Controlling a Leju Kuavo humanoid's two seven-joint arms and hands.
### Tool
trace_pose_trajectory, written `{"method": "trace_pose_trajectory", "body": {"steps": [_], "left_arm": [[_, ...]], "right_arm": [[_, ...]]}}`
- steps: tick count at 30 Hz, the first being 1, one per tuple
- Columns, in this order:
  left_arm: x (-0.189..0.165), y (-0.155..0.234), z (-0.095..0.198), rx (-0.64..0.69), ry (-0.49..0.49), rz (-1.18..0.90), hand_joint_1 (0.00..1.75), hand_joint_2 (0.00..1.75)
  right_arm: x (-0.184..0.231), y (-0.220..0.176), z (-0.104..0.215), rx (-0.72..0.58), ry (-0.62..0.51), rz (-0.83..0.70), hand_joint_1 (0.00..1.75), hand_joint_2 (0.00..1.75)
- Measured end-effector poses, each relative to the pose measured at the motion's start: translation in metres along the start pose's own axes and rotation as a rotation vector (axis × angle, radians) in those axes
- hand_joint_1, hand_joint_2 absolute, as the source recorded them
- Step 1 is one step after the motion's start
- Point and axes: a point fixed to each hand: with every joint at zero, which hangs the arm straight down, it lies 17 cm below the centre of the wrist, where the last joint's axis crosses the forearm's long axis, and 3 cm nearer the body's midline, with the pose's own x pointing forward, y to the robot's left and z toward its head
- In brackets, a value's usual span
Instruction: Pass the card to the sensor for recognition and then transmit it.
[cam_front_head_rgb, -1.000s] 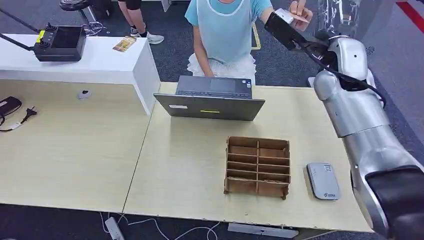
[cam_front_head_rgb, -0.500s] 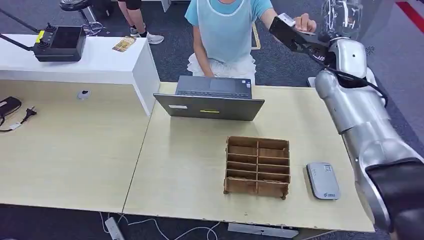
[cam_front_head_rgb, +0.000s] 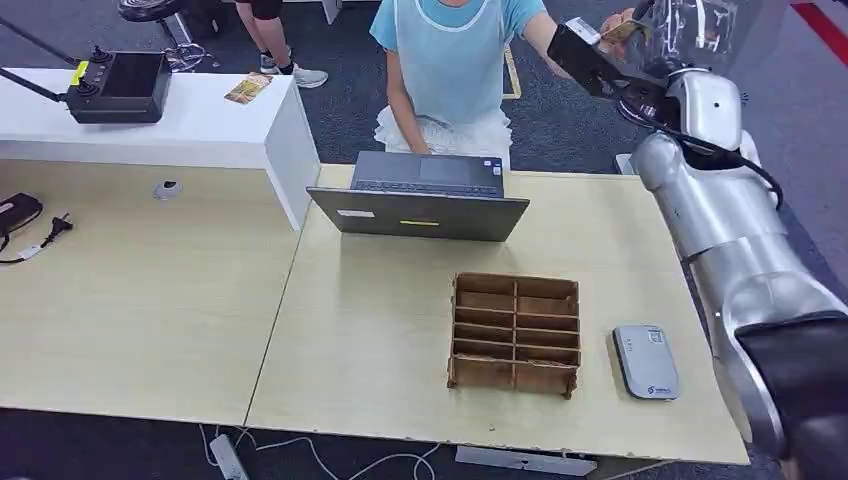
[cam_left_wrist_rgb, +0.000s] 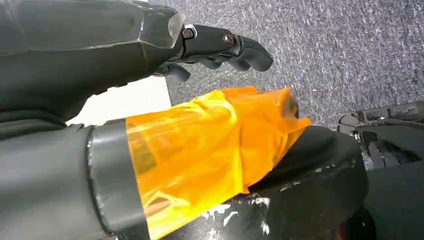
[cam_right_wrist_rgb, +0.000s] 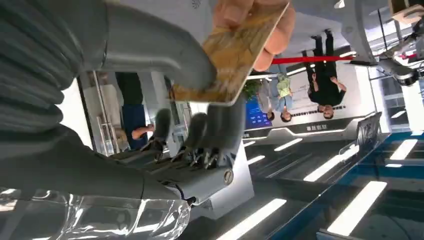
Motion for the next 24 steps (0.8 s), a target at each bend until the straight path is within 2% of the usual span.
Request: {"method": "trace_pose_trajectory", "body": {"steps": [24], "left_arm": [[0.0, 0.0, 0.0, 0.002, 0.001, 0.009, 0.0, 0.0]], "right_arm": [[-0.011, 0.0, -0.001, 0.007, 0.033, -0.071, 1.75, 1.75]]}}
